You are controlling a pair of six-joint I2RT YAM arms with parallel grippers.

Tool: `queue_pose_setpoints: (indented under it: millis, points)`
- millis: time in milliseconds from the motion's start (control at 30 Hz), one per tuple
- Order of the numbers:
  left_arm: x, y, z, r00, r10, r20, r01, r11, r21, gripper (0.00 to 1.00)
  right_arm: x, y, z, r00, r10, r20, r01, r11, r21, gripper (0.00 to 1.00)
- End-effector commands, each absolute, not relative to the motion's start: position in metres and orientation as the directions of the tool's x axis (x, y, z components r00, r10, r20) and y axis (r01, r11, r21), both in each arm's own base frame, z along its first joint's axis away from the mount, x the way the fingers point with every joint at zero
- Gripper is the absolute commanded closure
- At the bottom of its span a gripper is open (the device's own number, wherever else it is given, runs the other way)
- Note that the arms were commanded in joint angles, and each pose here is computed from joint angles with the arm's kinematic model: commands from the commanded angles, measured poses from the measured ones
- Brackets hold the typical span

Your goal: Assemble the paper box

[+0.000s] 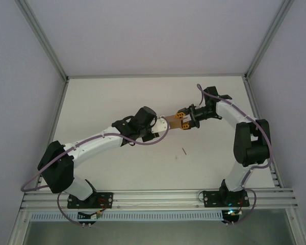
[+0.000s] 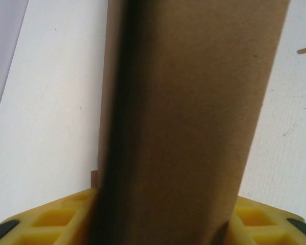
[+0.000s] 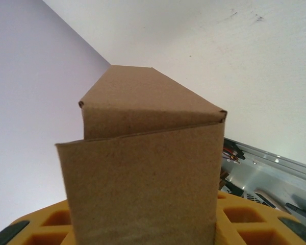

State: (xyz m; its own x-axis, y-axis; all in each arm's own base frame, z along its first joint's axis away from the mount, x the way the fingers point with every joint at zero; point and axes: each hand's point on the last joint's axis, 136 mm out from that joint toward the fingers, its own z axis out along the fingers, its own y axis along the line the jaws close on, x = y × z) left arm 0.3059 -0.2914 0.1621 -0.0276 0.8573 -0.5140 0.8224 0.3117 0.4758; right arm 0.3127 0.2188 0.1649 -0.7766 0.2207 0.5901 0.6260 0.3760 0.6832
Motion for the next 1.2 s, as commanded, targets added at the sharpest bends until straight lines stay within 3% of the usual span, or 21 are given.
queue_pose_setpoints:
  millis: [0, 33, 167, 200, 233, 267, 300, 367, 467, 600, 667, 800, 1167]
  points:
    - [0.313, -0.296, 0.188, -0.006, 0.823, -0.568, 0.803, 0.343, 0.487, 0.57, 0.300, 0.220, 0.178, -0.798, 0.206, 0.566, 0.598, 0.393, 0.699, 0.43]
    - [0.310, -0.295, 0.188, -0.005, 0.825, -0.565, 0.810, 0.335, 0.482, 0.59, 0.302, 0.219, 0.178, -0.807, 0.218, 0.549, 0.587, 0.401, 0.703, 0.34]
    - [0.301, -0.289, 0.187, -0.007, 0.837, -0.548, 0.834, 0.307, 0.458, 0.63, 0.313, 0.211, 0.182, -0.846, 0.283, 0.451, 0.533, 0.431, 0.729, 0.22]
    - [0.299, -0.288, 0.186, -0.007, 0.838, -0.546, 0.839, 0.302, 0.453, 0.63, 0.320, 0.209, 0.183, -0.857, 0.307, 0.414, 0.513, 0.437, 0.738, 0.15]
    - [0.297, -0.288, 0.186, -0.006, 0.838, -0.545, 0.848, 0.293, 0.442, 0.63, 0.326, 0.204, 0.184, -0.865, 0.339, 0.370, 0.494, 0.448, 0.745, 0.03]
    - [0.292, -0.287, 0.183, -0.003, 0.842, -0.539, 0.861, 0.276, 0.426, 0.63, 0.333, 0.197, 0.186, -0.875, 0.367, 0.314, 0.465, 0.461, 0.756, 0.00]
    - [0.287, -0.286, 0.180, 0.001, 0.848, -0.530, 0.878, 0.253, 0.406, 0.63, 0.341, 0.188, 0.189, -0.888, 0.396, 0.235, 0.421, 0.494, 0.760, 0.00]
    - [0.276, -0.282, 0.171, 0.000, 0.864, -0.503, 0.907, 0.212, 0.365, 0.63, 0.361, 0.155, 0.198, -0.891, 0.452, -0.051, 0.287, 0.646, 0.708, 0.00]
    - [0.268, -0.273, 0.158, -0.034, 0.878, -0.477, 0.934, 0.198, 0.297, 0.63, 0.378, 0.112, 0.233, -0.765, 0.417, -0.490, 0.091, 0.824, 0.560, 0.00]
    - [0.259, -0.269, 0.147, -0.082, 0.886, -0.456, 0.962, 0.190, 0.196, 0.63, 0.365, 0.111, 0.264, -0.565, 0.296, -0.770, -0.197, 0.858, 0.474, 0.00]
    - [0.262, -0.264, 0.142, -0.116, 0.899, -0.423, 0.961, 0.209, 0.180, 0.63, 0.349, 0.133, 0.271, -0.527, 0.186, -0.829, -0.391, 0.814, 0.430, 0.00]
    - [0.266, -0.256, 0.130, -0.167, 0.920, -0.354, 0.962, 0.231, 0.147, 0.62, 0.311, 0.180, 0.274, -0.557, -0.030, -0.830, -0.670, 0.607, 0.427, 0.00]
    - [0.267, -0.251, 0.105, -0.228, 0.943, -0.244, 0.964, 0.254, 0.080, 0.62, 0.304, 0.224, 0.210, -0.591, -0.364, -0.720, -0.773, 0.512, 0.375, 0.27]
